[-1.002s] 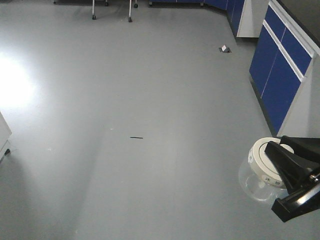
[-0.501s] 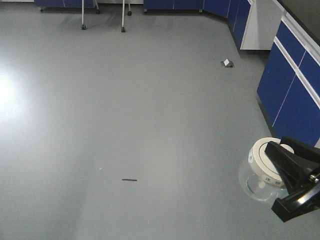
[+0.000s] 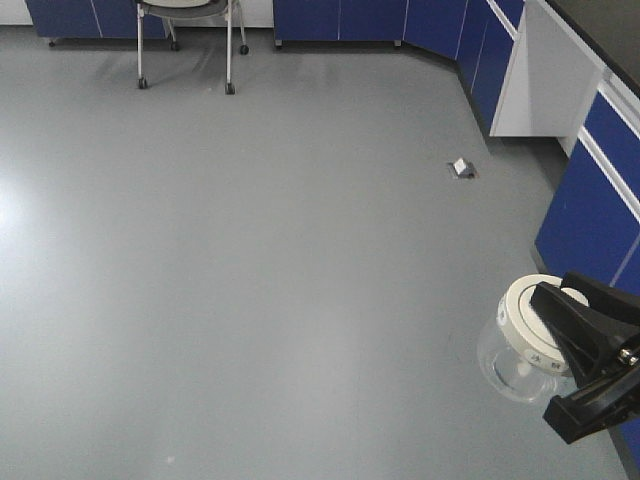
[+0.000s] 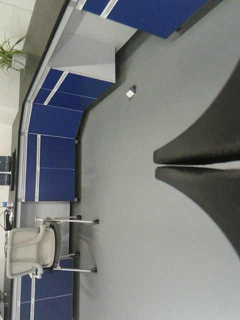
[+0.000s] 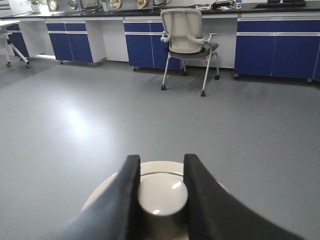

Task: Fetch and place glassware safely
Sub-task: 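Hold the jar in the right gripper while driving across the room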

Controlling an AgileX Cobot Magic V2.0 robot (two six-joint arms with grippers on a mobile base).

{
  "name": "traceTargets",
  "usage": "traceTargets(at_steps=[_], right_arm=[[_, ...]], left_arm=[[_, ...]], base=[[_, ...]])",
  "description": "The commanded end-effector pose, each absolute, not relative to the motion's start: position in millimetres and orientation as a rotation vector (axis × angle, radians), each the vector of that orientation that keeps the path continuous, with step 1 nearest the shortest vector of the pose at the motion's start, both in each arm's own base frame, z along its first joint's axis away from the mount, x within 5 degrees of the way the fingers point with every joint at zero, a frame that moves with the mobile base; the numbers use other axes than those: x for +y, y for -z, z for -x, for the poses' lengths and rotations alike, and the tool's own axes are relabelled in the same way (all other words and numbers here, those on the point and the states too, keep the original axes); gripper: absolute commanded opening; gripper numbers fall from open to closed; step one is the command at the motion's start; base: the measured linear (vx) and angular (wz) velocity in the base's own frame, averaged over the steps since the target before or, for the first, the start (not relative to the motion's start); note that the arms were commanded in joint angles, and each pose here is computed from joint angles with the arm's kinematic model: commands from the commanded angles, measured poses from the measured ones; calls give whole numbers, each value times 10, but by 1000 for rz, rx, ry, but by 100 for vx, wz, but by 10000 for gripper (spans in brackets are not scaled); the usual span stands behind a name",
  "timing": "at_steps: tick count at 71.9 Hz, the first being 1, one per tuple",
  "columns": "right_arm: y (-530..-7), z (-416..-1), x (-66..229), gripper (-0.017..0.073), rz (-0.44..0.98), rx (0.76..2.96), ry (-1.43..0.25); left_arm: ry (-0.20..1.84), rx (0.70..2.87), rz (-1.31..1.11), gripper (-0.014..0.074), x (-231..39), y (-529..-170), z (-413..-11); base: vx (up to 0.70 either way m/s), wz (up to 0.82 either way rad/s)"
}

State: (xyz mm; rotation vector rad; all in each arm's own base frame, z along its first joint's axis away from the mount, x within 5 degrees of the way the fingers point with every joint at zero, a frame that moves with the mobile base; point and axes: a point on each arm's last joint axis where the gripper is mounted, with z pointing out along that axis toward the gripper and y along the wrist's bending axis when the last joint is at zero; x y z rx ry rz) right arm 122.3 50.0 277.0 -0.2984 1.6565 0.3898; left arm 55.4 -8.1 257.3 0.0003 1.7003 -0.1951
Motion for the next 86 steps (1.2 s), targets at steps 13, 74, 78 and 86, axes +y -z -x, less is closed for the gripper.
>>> traceTargets(at_steps=[13,74,78,86], right_arm=[[-2921,-1213,539,-1,315,1579,-442],[-2920,-1215,539,-1,315,1580,-442],[-2920,-1215,539,-1,315,1580,-442],[-2920,-1215,539,-1,315,1580,-442]], left_arm=[[219,1608,9,-7,-83,-2719,-559],[219,1608,9,-7,-83,-2719,-559],[219,1608,9,-7,-83,-2719,-559],[219,1608,9,-7,-83,-2719,-559]], base=[[66,-4],[66,-3],[63,7],[62,7]])
